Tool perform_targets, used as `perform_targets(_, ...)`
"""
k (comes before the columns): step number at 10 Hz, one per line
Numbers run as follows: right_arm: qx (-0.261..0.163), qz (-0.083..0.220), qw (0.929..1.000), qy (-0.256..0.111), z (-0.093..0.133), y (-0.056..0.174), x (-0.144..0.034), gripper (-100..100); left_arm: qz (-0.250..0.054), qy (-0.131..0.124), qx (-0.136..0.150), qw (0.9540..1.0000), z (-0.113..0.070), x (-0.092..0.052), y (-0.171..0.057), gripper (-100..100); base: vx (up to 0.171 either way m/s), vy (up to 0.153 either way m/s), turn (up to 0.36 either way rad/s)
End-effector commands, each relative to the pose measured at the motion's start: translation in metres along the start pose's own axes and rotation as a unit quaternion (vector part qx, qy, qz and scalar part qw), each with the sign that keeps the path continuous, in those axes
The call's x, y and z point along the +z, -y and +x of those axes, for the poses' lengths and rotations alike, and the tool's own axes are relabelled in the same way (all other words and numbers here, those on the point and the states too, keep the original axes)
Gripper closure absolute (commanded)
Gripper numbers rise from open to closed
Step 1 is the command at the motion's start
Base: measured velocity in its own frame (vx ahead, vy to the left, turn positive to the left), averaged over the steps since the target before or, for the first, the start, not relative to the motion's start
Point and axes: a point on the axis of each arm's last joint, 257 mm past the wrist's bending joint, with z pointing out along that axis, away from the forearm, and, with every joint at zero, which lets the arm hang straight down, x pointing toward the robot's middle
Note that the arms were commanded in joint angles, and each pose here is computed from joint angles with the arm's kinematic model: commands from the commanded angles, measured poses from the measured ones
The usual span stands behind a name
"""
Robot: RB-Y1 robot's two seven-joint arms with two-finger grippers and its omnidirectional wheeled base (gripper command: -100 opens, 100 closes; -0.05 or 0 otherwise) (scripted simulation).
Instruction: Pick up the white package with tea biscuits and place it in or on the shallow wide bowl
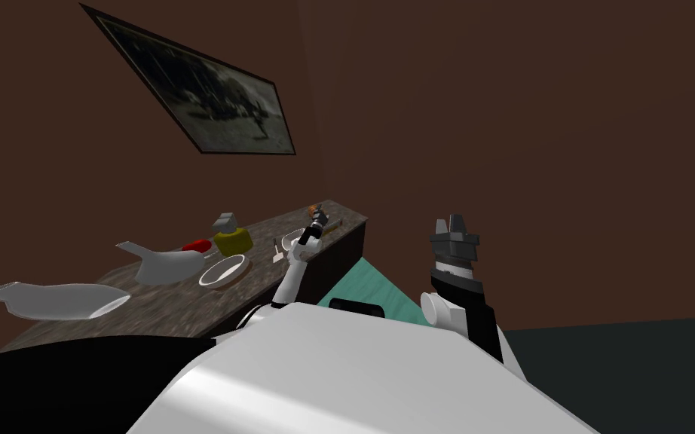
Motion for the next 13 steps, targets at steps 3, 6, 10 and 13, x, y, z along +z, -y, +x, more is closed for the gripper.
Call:
perform_targets(3, 0.000, 0.000, 1.0000, 0.000, 0.000, 0.000, 0.000, 0, -0.050, 0.018, -0.019, 0.9984, -0.006, 0.023, -0.024, -100, 0.005, -0.029, -0.025)
perform_targets(6, 0.000, 0.000, 1.0000, 0.000, 0.000, 0.000, 0.000, 0, -0.089, 0.035, -0.031, 0.9949, -0.013, 0.036, -0.041, -100, 0.008, -0.017, -0.011)
perform_targets(10, 0.000, 0.000, 1.0000, 0.000, 0.000, 0.000, 0.000, 0, -0.139, 0.059, -0.053, 0.9871, -0.020, 0.058, -0.060, -100, 0.013, -0.021, 0.001)
perform_targets(13, 0.000, 0.000, 1.0000, 0.000, 0.000, 0.000, 0.000, 0, -0.174, 0.076, -0.064, 0.9797, -0.025, 0.065, -0.075, -100, 0.012, -0.016, 0.009)
